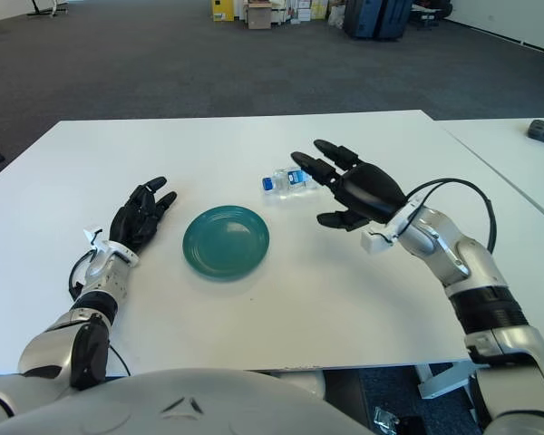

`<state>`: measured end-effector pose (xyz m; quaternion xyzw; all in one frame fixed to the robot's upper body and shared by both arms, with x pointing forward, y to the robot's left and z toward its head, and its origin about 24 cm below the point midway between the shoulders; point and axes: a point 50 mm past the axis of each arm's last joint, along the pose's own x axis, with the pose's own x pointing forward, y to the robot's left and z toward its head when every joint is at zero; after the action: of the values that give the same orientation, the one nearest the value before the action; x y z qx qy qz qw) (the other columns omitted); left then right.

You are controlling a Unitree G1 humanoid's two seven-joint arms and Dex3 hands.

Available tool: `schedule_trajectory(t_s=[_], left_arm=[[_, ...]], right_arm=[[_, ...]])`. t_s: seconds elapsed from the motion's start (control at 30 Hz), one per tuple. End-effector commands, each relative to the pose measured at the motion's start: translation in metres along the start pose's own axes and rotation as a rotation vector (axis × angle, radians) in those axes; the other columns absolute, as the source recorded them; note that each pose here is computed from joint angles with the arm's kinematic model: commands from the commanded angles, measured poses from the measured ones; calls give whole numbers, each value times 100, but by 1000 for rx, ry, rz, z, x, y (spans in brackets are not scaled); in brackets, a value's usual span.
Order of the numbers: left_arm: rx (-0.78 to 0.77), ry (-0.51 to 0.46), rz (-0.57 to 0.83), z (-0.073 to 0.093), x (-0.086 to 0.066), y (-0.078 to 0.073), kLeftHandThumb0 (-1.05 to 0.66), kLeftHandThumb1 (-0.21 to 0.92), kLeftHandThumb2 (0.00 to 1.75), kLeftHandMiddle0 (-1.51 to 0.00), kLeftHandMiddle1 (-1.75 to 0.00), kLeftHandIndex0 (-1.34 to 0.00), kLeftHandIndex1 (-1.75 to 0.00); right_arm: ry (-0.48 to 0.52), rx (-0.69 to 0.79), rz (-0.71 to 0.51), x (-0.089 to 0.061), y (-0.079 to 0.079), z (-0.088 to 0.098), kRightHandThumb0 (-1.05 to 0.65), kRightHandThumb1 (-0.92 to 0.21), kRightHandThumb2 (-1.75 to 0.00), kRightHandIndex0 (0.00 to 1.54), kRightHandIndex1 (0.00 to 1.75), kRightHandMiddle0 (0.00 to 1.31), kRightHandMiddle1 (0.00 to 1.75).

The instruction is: Put the bottle into the plate.

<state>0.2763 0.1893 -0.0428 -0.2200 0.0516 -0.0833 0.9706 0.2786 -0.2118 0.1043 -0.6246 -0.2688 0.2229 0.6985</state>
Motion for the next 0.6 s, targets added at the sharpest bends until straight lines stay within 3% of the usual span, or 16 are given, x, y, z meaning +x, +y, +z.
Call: schedule_trajectory(t_s=[0.0,0.2,0.57], left_arm=[[-17,61,34,-12,-7,3,-60,92,65,-53,-78,-22,-102],[-14,62,32,-12,-6,3,-61,92,65,-53,-78,-22,-101],[-9,63,27,-12,-5,2,-62,92,66,-53,-77,-21,-101]], right_arm=[[-6,-41,-31,10,0,-4,-102,-92,-94,6,1,6,7],[4,-66,-19,24,5,-8,-102,-92,-92,3,0,4,8],[56,-82,67,76,29,-11,-104,-92,-88,0,0,0,6]])
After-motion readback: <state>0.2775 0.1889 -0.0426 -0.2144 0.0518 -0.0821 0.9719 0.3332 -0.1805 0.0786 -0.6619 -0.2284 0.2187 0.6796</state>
